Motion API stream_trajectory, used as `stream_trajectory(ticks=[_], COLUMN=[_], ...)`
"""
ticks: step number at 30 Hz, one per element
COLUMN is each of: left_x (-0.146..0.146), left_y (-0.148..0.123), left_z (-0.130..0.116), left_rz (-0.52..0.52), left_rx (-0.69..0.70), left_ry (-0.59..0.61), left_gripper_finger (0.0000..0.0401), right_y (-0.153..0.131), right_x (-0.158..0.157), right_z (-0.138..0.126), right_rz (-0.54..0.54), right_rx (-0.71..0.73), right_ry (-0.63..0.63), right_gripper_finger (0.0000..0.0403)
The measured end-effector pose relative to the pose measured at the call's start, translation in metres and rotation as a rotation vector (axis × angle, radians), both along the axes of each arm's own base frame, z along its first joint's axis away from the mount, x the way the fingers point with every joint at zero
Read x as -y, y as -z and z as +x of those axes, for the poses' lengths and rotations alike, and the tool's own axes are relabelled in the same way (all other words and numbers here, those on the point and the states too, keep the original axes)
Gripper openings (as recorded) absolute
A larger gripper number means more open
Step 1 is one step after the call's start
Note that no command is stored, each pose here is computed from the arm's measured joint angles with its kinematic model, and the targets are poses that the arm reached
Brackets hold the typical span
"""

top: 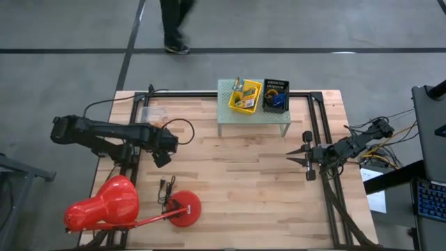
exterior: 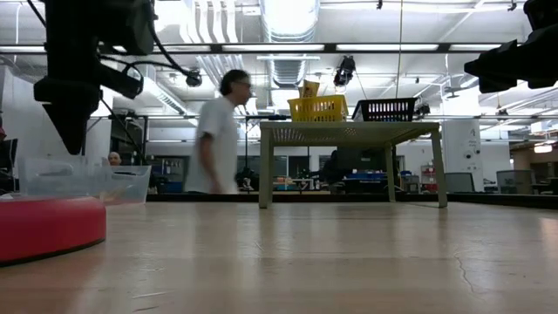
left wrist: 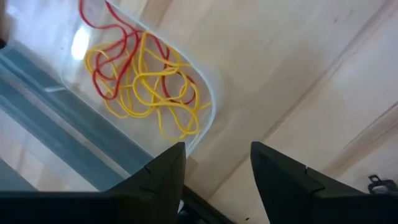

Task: Pick & Place Office Desk Supplies
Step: Put the transparent bin with the rubber bands on the shelf

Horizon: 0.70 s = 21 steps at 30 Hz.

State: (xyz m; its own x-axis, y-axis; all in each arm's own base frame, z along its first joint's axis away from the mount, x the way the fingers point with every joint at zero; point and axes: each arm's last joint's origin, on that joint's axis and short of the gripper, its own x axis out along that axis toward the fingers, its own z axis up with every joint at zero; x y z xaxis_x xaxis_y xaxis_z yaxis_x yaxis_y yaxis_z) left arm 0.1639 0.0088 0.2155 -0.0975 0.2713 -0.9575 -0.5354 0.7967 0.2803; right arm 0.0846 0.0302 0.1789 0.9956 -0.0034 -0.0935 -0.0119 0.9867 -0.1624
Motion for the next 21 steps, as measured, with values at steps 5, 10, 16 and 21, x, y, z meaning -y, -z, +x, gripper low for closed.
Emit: stream_trajectory(ticks=[5,10,16,21], left_x=[-0.007,-0.007,-0.007,-0.008], left_y=[0.011,0.019,0.026,0.024], left_z=[-0.003,-0.008,-0.012,-0.01], left_rz=[-0.039,-0.063,-0.066,-0.055], left_rx=[-0.009,-0.044,-0.067,-0.04], left_ry=[-0.021,-0.021,-0.032,-0.114], left_gripper_finger=[0.018,0.0174,0.0163,0.0145], right_y=[0.0,0.0,0.0,0.0], right_x=[0.0,0.0,0.0,0.0], right_z=[0.0,0.0,0.0,0.0], right_rz=[0.0,0.0,0.0,0.0], right_rx=[0.0,0.0,0.0,0.0], right_ry=[0.001,0.001,0.001,0.001], right_gripper_finger=[0.0068,0.0068,0.0068,0.0068])
